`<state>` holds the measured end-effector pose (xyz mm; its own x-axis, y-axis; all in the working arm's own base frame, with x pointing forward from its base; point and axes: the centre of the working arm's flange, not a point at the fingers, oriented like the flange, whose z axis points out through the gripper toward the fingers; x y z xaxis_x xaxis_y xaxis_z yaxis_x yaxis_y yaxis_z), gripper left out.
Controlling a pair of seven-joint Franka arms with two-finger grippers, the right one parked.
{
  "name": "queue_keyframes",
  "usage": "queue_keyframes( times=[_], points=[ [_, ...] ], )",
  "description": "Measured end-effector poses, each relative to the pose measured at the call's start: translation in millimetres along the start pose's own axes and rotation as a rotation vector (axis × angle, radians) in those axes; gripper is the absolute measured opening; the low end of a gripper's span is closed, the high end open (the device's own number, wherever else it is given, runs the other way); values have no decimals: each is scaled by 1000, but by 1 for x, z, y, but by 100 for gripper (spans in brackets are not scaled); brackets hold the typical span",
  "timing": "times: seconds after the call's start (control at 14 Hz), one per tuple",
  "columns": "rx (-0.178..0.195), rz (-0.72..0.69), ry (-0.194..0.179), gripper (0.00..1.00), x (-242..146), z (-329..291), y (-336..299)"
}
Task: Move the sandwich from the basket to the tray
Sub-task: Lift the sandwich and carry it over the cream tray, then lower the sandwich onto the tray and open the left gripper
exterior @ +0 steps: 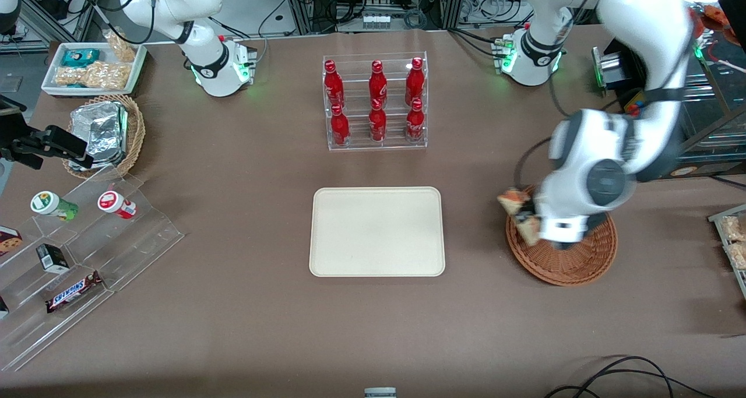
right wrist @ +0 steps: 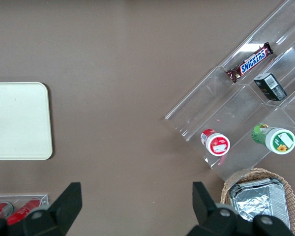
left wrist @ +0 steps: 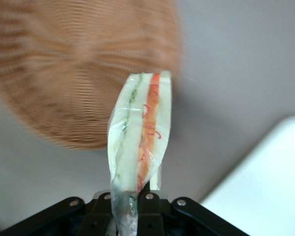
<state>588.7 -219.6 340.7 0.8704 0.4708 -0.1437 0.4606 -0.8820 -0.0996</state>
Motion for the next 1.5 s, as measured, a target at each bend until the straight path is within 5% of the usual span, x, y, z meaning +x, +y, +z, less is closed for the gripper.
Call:
queue_keyframes(
  times=[0.29,0.71,1.07,1.21,1.5],
  points=[
    [-67,276,70,12,-80,41,108],
    [-147,418,131,12,-173,70,218],
    [-100,401,221,12,-180,83,226],
    [-123,392,231,15,-178,85,229],
    [-160,313,238,53,-178,74,232]
  ],
)
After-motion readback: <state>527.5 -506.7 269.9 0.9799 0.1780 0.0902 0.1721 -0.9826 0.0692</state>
